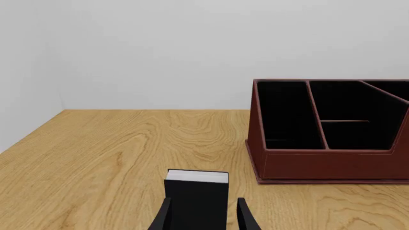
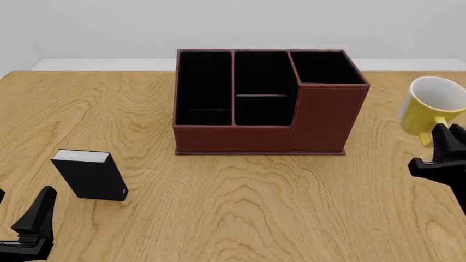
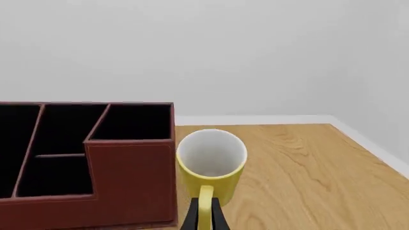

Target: Pick up the yellow and white mug and place it to the right of the caddy.

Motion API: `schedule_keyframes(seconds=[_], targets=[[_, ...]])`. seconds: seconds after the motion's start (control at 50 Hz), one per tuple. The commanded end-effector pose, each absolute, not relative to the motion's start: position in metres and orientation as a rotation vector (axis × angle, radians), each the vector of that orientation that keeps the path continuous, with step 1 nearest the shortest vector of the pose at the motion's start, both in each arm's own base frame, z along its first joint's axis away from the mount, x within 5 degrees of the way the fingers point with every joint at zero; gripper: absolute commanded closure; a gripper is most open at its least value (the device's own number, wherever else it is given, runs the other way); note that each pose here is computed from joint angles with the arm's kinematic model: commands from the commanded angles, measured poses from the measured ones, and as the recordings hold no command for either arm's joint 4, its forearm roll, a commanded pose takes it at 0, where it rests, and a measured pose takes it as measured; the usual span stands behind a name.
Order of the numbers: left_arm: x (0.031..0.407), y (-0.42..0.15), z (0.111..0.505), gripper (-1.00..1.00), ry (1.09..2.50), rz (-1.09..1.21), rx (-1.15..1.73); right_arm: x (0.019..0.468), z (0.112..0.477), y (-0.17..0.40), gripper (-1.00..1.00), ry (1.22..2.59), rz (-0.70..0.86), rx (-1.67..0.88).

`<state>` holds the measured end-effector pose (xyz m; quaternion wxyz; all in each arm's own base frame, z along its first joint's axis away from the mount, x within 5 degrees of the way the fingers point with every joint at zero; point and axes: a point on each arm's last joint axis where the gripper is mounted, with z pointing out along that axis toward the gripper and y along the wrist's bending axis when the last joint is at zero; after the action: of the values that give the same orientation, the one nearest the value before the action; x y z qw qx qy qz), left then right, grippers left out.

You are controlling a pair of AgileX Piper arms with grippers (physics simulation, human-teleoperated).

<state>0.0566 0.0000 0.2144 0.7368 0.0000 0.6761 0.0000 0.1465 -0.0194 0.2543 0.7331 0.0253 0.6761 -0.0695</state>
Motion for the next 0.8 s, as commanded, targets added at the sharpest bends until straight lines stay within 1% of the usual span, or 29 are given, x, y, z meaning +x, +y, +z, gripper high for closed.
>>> schedule_keyframes(seconds=[0.02,0.38,0.8], targets=[[0.057,0.000,0.214,-1.00,1.485,0.000,0.000,0.154,0.242,-0.021,1.00,1.507,-0.144,0.073],[0.057,0.000,0.214,-1.00,1.485,0.000,0.000,0.159,0.231,-0.024,1.00,1.527,-0.146,0.086],[0.057,0.000,0.214,-1.00,1.485,0.000,0.000,0.174,0.213,-0.025,1.00,1.558,-0.135,0.091]])
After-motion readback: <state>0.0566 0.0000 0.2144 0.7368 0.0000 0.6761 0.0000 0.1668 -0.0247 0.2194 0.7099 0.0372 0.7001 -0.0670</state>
